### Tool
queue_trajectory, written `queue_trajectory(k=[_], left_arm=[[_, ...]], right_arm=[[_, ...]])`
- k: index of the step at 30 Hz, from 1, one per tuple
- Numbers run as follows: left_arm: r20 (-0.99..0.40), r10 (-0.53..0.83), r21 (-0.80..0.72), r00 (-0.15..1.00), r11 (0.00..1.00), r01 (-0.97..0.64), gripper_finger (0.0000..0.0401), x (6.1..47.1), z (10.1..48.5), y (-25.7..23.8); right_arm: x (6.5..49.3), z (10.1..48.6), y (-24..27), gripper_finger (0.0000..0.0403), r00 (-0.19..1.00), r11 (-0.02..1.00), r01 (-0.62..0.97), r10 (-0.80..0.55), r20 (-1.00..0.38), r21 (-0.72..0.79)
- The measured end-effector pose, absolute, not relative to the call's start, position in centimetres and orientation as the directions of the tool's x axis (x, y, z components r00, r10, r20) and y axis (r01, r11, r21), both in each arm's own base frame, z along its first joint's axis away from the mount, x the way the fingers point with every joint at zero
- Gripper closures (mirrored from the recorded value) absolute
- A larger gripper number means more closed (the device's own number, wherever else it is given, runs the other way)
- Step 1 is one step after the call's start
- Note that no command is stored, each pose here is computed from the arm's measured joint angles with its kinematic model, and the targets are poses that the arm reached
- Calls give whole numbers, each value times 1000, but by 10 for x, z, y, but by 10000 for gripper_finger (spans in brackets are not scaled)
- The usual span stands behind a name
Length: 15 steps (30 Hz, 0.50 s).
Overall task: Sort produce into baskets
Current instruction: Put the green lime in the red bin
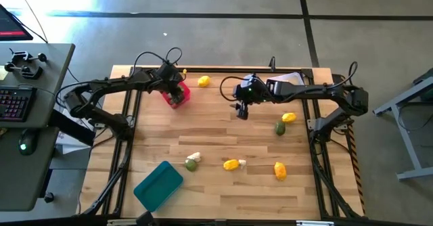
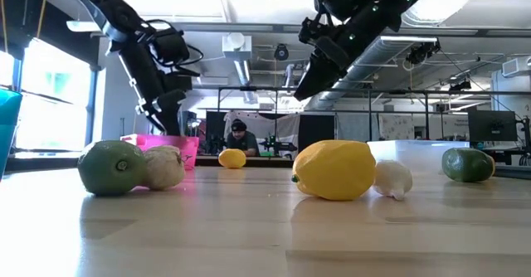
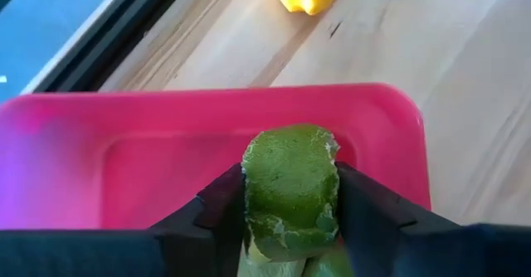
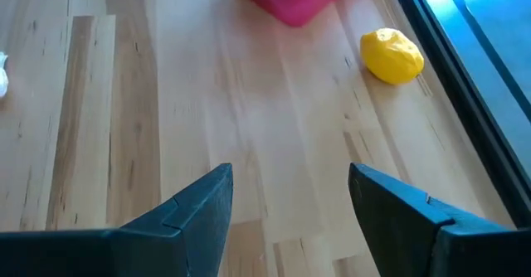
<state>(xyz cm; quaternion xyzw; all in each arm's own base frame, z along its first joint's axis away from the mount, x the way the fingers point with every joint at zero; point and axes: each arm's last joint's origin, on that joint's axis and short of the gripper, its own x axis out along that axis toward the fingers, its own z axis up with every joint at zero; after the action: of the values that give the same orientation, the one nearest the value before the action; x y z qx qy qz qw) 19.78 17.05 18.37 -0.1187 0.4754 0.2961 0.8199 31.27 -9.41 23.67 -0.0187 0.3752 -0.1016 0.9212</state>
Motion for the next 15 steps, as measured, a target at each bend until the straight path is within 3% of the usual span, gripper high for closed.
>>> queue_trajectory(k=[8, 15], left_arm=[[-851, 377, 85, 365, 786, -613, 184, 200, 190, 170], [-856, 369, 74, 363, 781, -620, 190, 204, 190, 163]], right_arm=[[310, 237, -103, 171, 692, 975, 181, -221, -687, -131], [308, 237, -110, 181, 689, 971, 185, -239, -685, -152]])
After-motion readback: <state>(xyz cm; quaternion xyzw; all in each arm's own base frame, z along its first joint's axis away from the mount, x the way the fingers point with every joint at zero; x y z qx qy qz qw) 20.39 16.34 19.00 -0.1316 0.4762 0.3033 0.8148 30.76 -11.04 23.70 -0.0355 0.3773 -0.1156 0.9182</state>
